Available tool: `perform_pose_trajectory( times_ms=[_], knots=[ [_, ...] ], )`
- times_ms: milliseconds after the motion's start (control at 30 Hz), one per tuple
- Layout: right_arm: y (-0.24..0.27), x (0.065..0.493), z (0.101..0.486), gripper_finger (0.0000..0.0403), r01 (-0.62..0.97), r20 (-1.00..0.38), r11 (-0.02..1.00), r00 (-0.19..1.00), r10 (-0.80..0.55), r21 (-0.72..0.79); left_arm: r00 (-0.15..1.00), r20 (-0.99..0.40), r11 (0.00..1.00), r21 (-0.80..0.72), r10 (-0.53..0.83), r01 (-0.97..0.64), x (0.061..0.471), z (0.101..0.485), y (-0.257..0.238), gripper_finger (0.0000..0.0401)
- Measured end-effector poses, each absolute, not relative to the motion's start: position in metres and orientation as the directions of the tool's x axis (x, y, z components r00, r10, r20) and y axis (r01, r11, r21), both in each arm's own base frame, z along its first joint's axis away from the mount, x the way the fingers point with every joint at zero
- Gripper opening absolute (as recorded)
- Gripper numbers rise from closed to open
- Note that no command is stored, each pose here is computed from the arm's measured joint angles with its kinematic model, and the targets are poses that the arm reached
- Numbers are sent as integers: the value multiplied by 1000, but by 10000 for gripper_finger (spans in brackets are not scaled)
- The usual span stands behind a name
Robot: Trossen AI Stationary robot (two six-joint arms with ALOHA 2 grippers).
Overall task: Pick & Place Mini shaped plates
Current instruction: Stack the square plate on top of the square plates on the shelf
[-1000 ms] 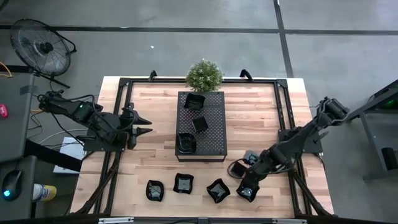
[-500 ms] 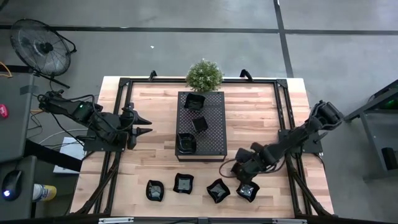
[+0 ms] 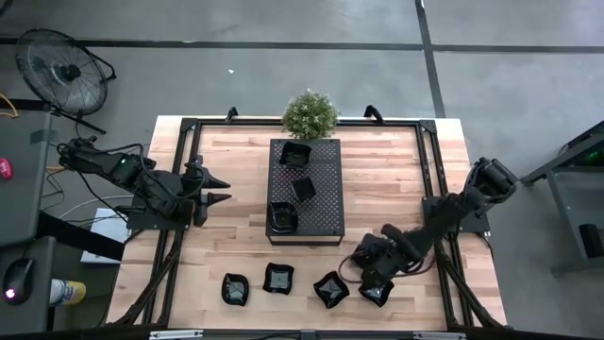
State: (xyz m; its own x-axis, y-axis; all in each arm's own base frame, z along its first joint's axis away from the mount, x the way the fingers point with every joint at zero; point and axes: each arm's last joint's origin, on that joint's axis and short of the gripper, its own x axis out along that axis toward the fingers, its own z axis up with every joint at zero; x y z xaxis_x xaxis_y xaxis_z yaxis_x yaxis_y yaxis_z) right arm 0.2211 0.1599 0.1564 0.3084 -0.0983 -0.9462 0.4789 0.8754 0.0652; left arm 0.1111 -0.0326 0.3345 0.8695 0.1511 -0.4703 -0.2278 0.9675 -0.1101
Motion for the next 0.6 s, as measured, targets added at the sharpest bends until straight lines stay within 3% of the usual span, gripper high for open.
perform_pose_trajectory(
  times_ms=[267, 600],
  knots=[
    [162, 200, 156, 113, 503, -912, 849, 404, -67, 160, 869, -470, 967, -108, 154, -230, 111, 334, -32, 133],
    [150, 185, 152, 113, 487, -904, 838, 426, 17, 245, 869, -470, 967, -108, 156, -232, 111, 334, -32, 134]
  ],
)
